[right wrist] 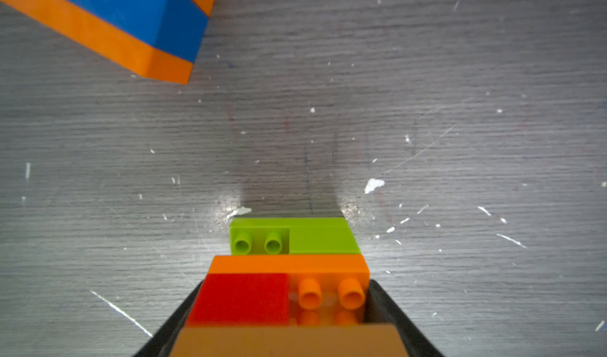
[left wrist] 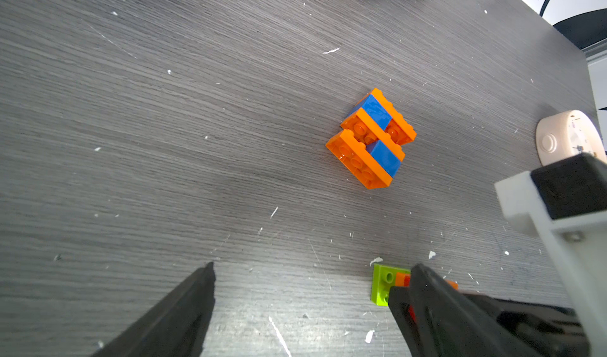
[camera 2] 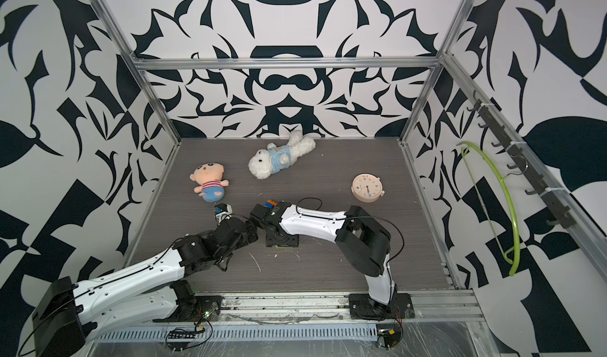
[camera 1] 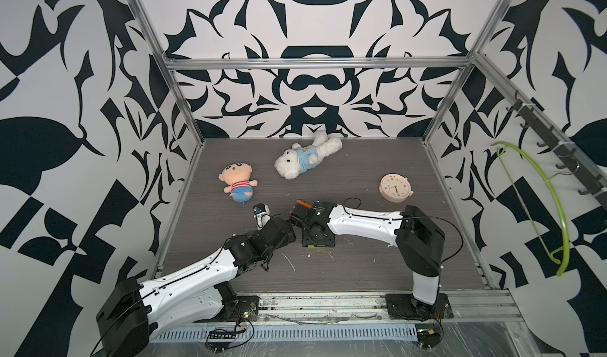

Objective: Assemble the number 5 with lego
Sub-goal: Assemble the lego brick with the lego brick.

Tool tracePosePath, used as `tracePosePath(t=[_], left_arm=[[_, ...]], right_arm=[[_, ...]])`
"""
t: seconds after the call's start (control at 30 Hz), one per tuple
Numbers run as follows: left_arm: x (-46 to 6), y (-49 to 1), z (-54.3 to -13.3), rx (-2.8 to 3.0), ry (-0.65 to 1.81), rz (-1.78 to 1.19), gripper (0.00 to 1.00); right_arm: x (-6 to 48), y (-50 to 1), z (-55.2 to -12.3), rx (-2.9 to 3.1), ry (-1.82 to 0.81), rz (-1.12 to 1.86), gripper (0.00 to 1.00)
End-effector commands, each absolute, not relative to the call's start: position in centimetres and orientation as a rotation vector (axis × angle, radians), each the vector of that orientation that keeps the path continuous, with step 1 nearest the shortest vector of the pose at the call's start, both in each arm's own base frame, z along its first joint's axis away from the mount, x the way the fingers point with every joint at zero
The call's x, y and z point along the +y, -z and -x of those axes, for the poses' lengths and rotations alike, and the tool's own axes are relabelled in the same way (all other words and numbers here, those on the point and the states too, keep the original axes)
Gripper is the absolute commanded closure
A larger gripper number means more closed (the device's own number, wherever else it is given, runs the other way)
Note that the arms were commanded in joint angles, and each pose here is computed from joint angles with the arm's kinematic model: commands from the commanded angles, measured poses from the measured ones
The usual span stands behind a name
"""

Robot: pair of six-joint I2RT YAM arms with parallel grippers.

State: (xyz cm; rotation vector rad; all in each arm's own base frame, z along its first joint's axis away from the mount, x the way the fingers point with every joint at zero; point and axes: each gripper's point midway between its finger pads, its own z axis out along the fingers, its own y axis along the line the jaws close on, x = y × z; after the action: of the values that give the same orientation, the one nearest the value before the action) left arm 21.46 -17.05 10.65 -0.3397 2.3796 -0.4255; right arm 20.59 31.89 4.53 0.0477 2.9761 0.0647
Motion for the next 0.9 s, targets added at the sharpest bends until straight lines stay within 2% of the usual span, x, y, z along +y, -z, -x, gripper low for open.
tracePosePath(t=[0.0, 0.13, 0.43, 0.7, 0.87], left_arm=[[-17.0, -11.9, -21.8, 2.356, 0.434, 0.346, 0.01], [-17.0, -12.0, -21.8, 2.356, 0.433, 0.346, 0.01], [-16.9, -12.1, -21.8, 2.351, 0.434, 0.349, 0.01], [-17.1, -12.2, -21.9, 2.354, 0.438, 0.341, 0.01], [-17.8, -12.4, -22.0, 2.36, 0.452, 0.318, 0.01]], right_arm=[[31.9, -4.2, -20.7, 2.983, -0.057, -0.029, 0.3], [31.8, -4.9, -21.1, 2.967, -0.069, -0.034, 0.22], [31.5, -7.2, -21.5, 2.914, -0.121, -0.009, 0.13], [31.3, -10.0, -21.6, 2.848, -0.226, 0.065, 0.1], [29.9, -13.7, -23.2, 2.671, -0.231, 0.172, 0.09]])
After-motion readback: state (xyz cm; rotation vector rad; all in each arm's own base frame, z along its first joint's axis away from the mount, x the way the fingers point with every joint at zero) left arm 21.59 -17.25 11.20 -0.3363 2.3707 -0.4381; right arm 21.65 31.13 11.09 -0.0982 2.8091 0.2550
